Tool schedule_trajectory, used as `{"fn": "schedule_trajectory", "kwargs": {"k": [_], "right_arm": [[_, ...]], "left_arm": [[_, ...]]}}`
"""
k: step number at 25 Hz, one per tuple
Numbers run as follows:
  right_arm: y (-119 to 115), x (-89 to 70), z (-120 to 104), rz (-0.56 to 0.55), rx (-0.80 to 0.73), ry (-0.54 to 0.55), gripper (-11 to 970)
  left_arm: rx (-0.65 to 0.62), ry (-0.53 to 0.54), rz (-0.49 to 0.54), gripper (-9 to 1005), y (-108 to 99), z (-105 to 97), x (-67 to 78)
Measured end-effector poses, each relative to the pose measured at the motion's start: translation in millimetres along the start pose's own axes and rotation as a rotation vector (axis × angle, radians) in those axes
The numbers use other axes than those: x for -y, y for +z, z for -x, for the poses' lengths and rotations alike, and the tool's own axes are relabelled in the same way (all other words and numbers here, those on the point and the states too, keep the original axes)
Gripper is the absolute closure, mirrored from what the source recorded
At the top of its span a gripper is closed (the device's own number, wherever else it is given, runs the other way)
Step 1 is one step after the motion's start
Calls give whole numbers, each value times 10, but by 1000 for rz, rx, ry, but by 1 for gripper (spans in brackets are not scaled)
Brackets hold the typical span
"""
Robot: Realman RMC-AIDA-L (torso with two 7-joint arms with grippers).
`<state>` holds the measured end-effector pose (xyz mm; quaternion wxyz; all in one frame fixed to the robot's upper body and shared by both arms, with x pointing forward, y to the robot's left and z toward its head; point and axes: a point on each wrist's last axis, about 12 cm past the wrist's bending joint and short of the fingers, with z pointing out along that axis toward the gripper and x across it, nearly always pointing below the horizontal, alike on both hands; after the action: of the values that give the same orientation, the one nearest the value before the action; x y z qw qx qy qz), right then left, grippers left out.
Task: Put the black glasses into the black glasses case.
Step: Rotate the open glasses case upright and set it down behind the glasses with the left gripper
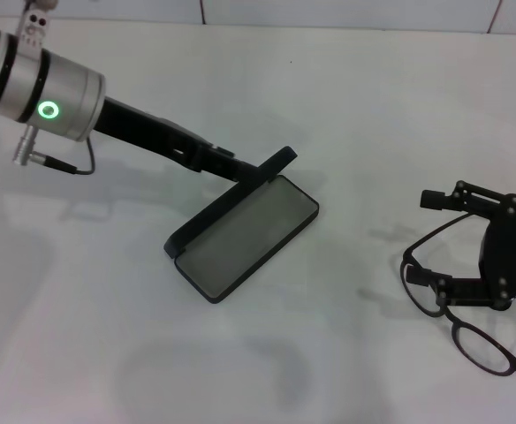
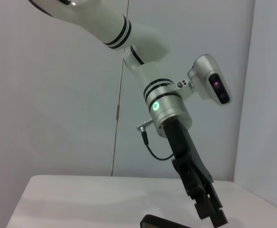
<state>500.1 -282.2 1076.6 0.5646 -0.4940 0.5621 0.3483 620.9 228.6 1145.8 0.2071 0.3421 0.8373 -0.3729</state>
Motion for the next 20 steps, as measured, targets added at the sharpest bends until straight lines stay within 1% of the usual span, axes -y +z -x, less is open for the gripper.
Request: {"fn": "schedule_trajectory", "kwargs": {"k": [2,9,20], "right_arm": [[4,0,-3,1,-1,1,106],[2,-6,-9,5,-6,1,106],[-27,2,-10,1,-13,-5,106]], "left_arm": [[0,2,-20,358,21,6,25],[-40,16,-27,360,171,-28,80],[-91,55,42,362,309,19,63]]}}
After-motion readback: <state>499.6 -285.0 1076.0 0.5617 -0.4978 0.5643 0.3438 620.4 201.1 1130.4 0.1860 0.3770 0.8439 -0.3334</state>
